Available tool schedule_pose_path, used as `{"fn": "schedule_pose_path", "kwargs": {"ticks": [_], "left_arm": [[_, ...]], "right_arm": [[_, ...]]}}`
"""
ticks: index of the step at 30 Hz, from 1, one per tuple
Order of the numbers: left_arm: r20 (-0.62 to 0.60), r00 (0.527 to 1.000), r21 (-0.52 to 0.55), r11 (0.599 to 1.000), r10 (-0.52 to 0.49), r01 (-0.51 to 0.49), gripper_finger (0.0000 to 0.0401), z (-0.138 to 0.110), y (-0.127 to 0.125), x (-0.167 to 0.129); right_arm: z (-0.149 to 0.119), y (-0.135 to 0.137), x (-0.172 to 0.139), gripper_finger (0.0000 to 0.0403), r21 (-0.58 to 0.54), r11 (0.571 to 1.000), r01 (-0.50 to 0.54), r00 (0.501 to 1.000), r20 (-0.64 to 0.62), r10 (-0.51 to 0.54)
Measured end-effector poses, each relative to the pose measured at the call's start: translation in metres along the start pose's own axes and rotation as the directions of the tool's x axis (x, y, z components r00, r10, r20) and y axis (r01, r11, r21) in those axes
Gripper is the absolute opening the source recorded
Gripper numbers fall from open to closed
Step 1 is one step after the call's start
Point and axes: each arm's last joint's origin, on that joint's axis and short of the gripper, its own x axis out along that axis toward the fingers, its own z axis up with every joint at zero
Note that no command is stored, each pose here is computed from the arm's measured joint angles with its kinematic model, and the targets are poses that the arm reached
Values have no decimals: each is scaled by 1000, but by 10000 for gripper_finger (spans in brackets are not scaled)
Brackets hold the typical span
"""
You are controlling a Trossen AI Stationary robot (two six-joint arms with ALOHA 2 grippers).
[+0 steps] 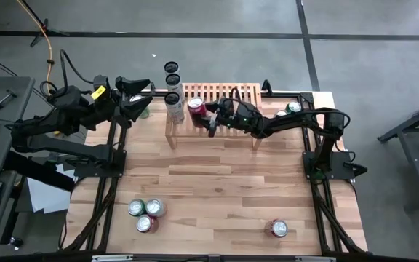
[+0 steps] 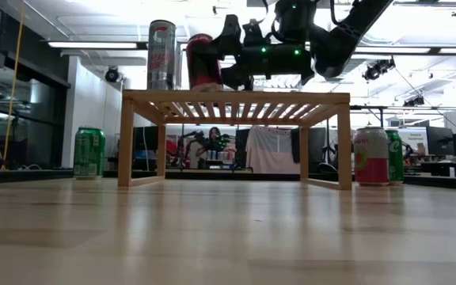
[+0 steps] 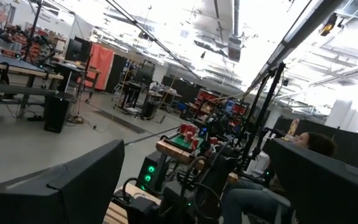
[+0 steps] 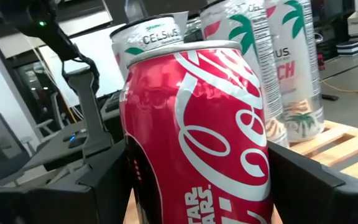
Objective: Place canned beverage on shelf
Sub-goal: Put the top left red-white soda can on the shelf
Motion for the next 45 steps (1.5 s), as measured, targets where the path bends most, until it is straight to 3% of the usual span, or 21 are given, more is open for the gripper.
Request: {"fn": "schedule_pose_path", "kwargs": {"ticks": [29, 39, 45], "left_arm": [[-4, 1000, 2, 1000, 1, -1, 392, 0, 0, 0], [-4, 1000, 2, 1000, 1, -1, 392, 0, 0, 0], [-4, 1000, 3, 1000, 0, 0, 392, 0, 0, 0]], "right_arm": [[-3, -2, 0, 297, -8, 1000, 24, 998, -54, -24], [-11, -5, -2, 386, -8, 999, 46, 992, -121, -46], [-12, -5, -2, 397, -11, 998, 54, 988, -147, -55]]}}
